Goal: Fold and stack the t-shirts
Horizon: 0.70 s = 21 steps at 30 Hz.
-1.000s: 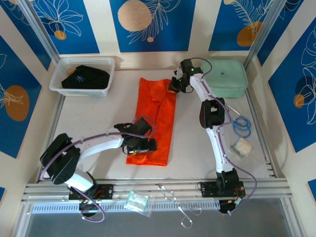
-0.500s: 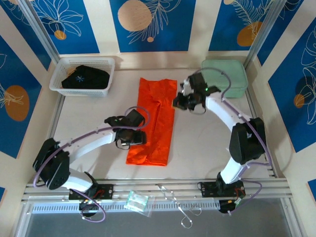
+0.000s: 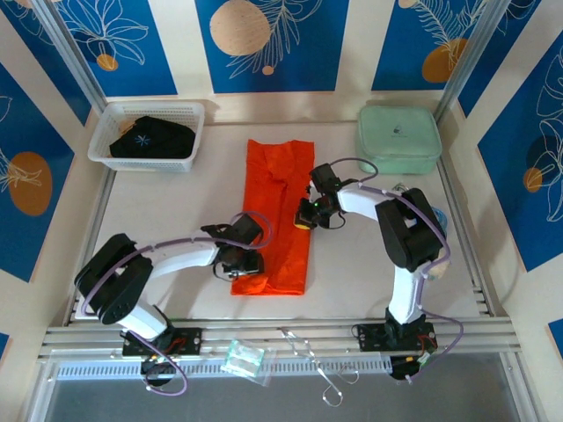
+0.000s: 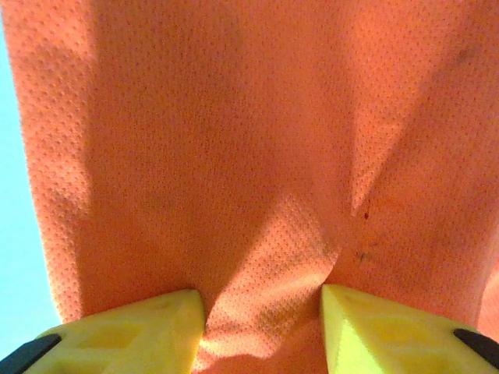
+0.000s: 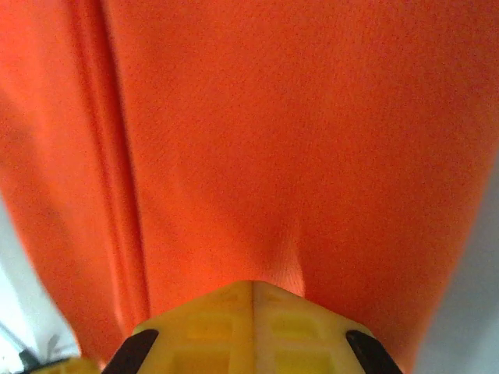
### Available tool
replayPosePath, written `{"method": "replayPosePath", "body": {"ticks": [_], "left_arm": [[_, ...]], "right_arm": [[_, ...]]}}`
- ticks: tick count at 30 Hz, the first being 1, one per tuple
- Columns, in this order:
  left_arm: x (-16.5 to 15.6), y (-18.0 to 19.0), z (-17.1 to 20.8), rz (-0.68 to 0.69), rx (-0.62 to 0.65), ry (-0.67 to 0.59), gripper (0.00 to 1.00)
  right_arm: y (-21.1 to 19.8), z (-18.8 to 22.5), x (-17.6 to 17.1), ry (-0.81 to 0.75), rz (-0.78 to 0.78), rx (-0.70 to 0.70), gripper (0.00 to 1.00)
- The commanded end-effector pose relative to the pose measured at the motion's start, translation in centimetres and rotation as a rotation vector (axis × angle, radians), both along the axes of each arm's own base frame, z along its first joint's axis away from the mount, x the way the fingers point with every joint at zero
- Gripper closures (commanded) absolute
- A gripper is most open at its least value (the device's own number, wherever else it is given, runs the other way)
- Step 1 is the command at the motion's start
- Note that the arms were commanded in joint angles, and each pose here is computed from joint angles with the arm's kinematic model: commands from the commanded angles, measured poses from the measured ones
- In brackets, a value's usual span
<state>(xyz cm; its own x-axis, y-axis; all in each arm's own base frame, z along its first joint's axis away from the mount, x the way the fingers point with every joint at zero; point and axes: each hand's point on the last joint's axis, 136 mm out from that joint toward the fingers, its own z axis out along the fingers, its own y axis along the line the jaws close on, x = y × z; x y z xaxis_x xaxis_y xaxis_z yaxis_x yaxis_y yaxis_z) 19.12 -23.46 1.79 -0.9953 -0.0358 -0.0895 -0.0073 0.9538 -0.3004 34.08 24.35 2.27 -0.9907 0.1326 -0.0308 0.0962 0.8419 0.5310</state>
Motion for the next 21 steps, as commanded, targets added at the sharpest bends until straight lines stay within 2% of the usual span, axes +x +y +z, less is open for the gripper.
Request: {"method": "replayPosePath", "body": {"ticks": [1,8,11,14,16,19,20,21], "left_arm": [[-2.5,0.1,-2.6,0.035,0.003,0.096,0.53],[-1.6,-1.3,-1.4,0.041,-0.018,0.047,0.52],[-0.1,-1.3,0.5,0.027,0.005,-0.033,0.48],[2.5,-0.8,4.9,-0.012,0.048,-0.197,0.34],[4.8,-0.3,9.3,-0.054,0.086,-0.365,0.21],[7.6,0.2,16.1,-0.133,0.122,-0.625,0.11],[8.4,0.2,18.7,-0.164,0.127,-0.724,0.02],[9.1,0.2,21.0,-0.194,0.132,-0.815,0.0]], "right_arm": [[-1.1,-0.7,2.1,0.0,-0.018,-0.036,1.0],[-2.4,-0.5,4.0,0.001,-0.011,-0.031,1.0],[-1.8,1.2,3.4,-0.036,0.036,-0.017,1.0],[-1.4,5.0,2.6,-0.154,0.111,-0.025,1.0],[-1.7,8.9,1.9,-0.288,0.166,-0.057,1.0],[-2.1,15.6,0.1,-0.528,0.255,-0.11,0.89],[-2.3,18.0,-0.8,-0.624,0.286,-0.129,0.85],[-2.7,20.3,-1.9,-0.715,0.309,-0.144,0.8]]}}
